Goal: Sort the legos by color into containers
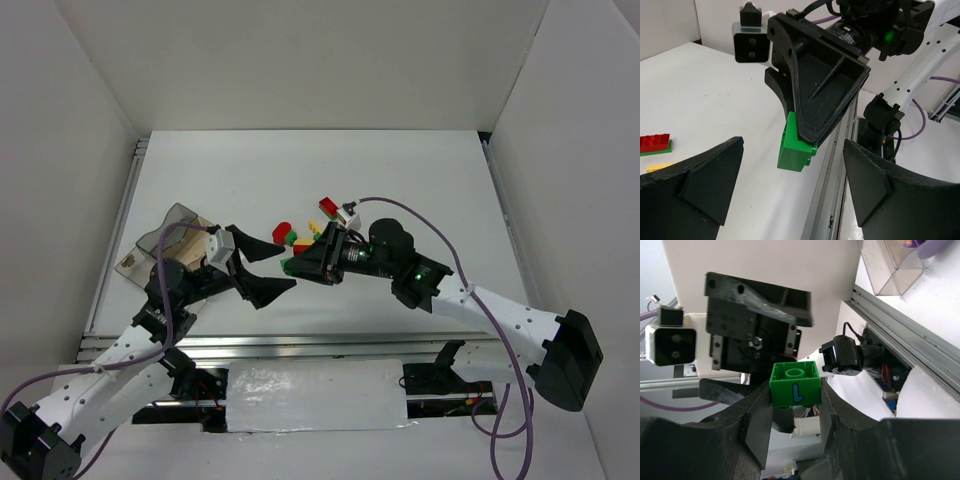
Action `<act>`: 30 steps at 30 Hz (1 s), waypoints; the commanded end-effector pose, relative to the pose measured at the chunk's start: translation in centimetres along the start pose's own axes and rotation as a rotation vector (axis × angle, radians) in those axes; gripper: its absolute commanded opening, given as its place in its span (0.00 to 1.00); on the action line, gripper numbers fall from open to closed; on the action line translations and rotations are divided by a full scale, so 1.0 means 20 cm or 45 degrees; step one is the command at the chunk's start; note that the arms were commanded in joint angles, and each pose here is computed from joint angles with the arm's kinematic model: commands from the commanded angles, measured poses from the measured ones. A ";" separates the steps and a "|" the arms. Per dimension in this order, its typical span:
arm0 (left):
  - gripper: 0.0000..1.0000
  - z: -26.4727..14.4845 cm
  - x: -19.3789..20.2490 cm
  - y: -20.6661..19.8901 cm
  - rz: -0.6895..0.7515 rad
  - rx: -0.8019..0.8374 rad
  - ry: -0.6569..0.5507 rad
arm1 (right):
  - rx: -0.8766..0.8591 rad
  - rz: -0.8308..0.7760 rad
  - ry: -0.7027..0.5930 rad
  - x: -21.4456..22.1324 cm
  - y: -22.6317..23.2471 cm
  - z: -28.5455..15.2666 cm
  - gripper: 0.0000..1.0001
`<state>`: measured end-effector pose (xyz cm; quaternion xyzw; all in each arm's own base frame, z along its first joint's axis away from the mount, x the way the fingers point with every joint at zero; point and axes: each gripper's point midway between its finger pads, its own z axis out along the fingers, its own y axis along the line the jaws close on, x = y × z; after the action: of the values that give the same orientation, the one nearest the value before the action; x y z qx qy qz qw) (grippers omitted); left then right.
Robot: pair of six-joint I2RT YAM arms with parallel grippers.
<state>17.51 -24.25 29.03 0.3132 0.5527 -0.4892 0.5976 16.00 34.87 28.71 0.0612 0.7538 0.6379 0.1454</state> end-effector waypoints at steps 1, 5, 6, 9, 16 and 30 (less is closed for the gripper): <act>0.93 0.02 -0.12 -0.03 0.121 0.036 -0.071 | -0.172 -0.055 -0.009 -0.01 0.24 -0.02 0.00; 0.85 0.03 -0.13 -0.03 0.112 0.032 -0.065 | -0.182 -0.053 0.017 0.00 0.25 -0.01 0.00; 0.82 0.03 -0.13 -0.03 0.105 0.032 -0.065 | -0.173 -0.049 0.015 0.00 0.24 0.00 0.00; 0.72 0.04 -0.14 -0.03 0.091 0.035 -0.071 | -0.175 -0.044 0.031 0.01 0.24 0.01 0.00; 0.51 0.06 -0.17 0.00 0.046 -0.011 -0.091 | -0.161 -0.046 0.035 0.01 0.22 0.03 0.00; 0.00 -0.09 -0.16 0.36 -0.081 -0.615 -0.184 | -0.147 -0.030 -0.094 -0.13 0.12 -0.09 0.91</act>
<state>20.88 -22.65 29.67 0.2167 0.6001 -0.4418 0.6307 16.68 35.13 30.17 0.0632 0.7330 0.6618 0.1441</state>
